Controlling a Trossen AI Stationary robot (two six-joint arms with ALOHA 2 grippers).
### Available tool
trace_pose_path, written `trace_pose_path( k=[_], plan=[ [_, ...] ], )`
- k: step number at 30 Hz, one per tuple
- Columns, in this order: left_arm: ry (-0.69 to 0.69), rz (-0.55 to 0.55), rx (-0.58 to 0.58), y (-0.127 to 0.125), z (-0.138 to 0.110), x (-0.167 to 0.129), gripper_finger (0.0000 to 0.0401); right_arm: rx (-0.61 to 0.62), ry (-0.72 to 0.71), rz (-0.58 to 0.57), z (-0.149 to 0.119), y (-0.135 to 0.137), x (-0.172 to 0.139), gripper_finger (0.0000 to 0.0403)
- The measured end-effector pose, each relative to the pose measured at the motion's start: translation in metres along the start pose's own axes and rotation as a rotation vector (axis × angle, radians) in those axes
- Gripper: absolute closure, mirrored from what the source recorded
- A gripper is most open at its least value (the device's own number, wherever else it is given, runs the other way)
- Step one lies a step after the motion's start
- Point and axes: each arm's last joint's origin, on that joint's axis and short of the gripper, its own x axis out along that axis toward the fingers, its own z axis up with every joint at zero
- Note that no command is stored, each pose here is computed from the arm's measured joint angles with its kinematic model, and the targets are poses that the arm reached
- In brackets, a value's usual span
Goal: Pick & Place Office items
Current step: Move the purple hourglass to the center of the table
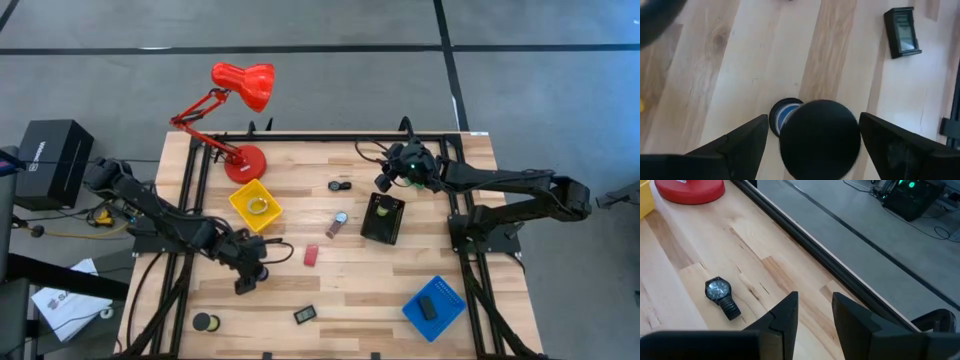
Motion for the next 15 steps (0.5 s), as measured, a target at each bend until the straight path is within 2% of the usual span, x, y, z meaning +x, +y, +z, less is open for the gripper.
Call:
trace_pose_path(
  k=[8, 15],
  plan=[
    [0.008, 0.006, 0.0, 0.0053, -0.0067, 0.0073, 0.0109, 0.0, 0.0, 0.0, 0.0, 0.0, 0.0, 0.0292],
    [-0.001, -0.002, -0.001, 0.0045, -0.0059, 0.0073, 0.0144, 0.0, 0.0, 0.0, 0.0, 0.0, 0.0, 0.0292]
  ],
)
